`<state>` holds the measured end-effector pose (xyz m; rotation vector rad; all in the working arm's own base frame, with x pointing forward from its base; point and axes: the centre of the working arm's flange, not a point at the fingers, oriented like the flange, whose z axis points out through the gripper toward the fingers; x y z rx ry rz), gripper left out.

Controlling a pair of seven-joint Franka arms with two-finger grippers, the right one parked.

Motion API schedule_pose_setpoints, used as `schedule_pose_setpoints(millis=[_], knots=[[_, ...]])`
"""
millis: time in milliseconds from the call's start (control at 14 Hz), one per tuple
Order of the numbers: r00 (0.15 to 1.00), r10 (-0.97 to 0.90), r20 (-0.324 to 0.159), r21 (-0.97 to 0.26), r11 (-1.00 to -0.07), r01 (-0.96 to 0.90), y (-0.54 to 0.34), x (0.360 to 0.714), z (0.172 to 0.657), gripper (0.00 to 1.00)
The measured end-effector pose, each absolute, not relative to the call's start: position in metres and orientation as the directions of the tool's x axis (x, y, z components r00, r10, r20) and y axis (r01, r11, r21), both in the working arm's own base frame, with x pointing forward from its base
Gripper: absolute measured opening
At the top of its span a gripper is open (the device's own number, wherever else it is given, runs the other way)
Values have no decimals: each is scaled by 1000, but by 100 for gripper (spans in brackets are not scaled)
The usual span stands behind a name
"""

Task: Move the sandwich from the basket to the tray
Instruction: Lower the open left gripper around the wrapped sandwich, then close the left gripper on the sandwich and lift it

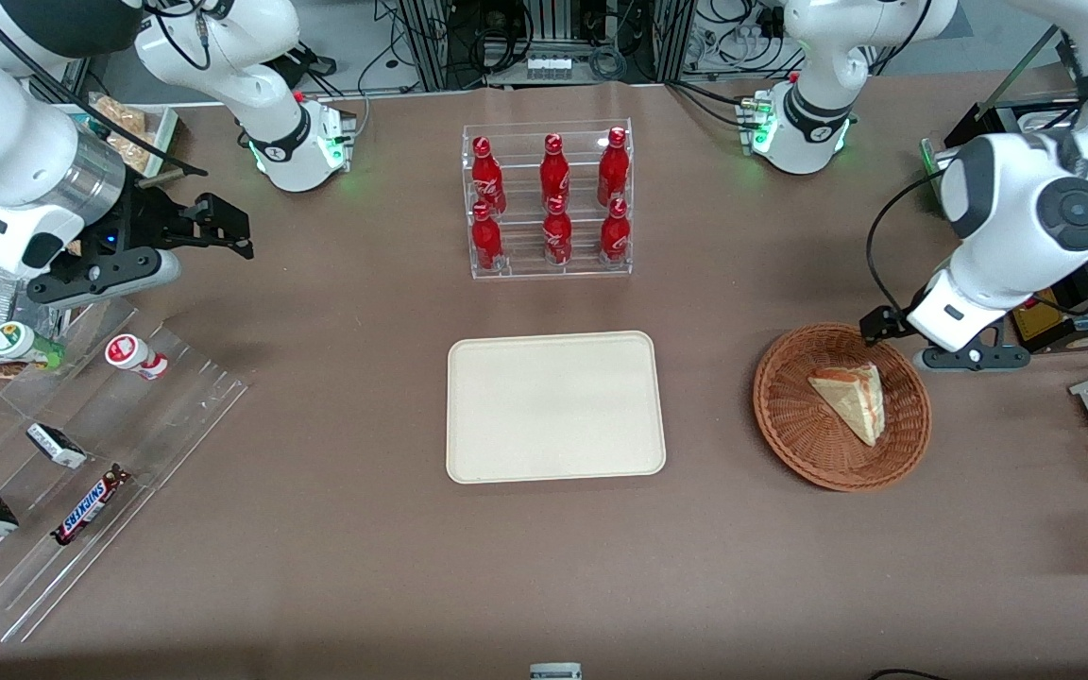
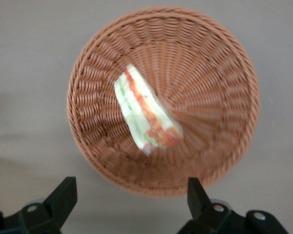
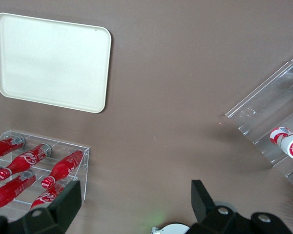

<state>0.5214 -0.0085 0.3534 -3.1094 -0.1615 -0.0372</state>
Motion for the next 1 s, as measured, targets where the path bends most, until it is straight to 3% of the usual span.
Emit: schedule_pose_setpoints(millis=[143,357,500,643,714,1000], knots=[[939,339,52,-9,-940,340,-9,519,333,100],[760,644,91,49,-765,642,-15,529,312,100],[673,733,97,79,-680,729,-19,535,292,100],[640,764,85,74,-645,761,-18,536,269,100],[630,773,77,66,-635,770,-17,535,259,93],[622,779,73,63,-626,777,-19,541,256,49]])
